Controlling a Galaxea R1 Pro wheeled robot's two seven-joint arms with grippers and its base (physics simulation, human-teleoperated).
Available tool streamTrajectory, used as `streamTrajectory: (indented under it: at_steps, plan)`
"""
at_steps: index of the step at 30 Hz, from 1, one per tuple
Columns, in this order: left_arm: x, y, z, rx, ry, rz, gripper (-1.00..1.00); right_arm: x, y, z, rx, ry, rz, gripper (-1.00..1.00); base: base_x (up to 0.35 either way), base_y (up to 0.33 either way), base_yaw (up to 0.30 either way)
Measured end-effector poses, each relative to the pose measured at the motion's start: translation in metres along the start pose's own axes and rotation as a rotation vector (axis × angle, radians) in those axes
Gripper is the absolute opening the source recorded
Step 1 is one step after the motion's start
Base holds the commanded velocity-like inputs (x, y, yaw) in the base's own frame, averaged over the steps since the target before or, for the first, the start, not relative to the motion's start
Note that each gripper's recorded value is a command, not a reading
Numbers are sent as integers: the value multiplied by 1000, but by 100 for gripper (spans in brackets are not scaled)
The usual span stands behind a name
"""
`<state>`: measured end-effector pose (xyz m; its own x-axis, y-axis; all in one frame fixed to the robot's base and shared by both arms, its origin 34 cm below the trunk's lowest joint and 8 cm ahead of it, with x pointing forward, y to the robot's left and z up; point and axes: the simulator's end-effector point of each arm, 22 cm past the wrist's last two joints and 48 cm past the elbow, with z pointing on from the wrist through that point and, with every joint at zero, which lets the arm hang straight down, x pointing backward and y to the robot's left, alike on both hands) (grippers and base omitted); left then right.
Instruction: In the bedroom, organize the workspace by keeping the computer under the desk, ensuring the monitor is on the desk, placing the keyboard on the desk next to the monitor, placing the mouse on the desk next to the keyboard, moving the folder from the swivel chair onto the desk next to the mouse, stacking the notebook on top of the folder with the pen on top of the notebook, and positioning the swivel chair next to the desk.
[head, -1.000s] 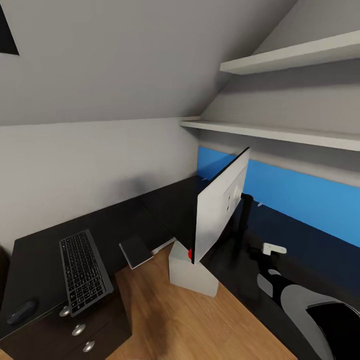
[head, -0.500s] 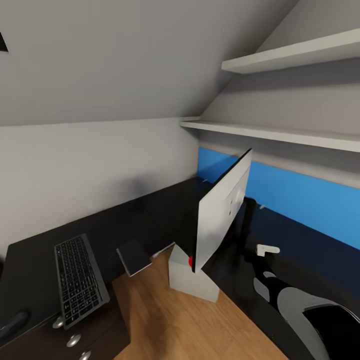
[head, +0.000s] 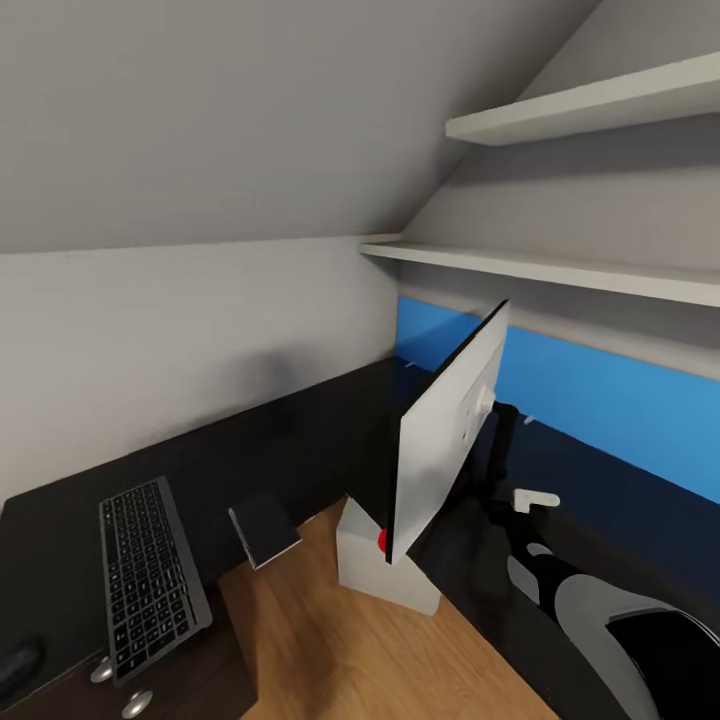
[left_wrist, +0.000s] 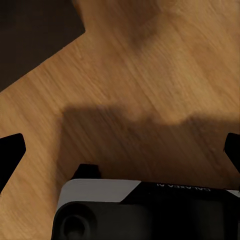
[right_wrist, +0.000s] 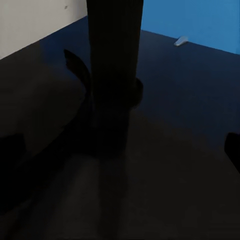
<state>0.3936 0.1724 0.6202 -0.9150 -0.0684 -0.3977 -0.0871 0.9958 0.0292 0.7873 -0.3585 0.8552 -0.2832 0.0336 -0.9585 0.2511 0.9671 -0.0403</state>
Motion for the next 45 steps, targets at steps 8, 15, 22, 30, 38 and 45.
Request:
streamTrajectory:
  at_steps: [8,15,22,30,38,45]
  plan:
    - [3,1,1,-3,6,5,100,0,-2,0,2,-1,0,100,24,0,0]
    - [4,1,1,-3,7,5,100,-1,-2,0,3,-2,0,100,143,0,0]
    - [4,1,1,-3,7,5,100,-1,-2,0,3,-2,0,100,125,0,0]
    - [4,1,1,-3,7,6,100,-1,-2,1,2,-2,-1,100,42,0,0]
    - [4,1,1,-4,5,7,100,-2,-3,1,2,-5,-2,100,107,0,0]
    - [4,1,1,-4,5,6,100,-2,-3,1,2,-5,-2,100,20,0,0]
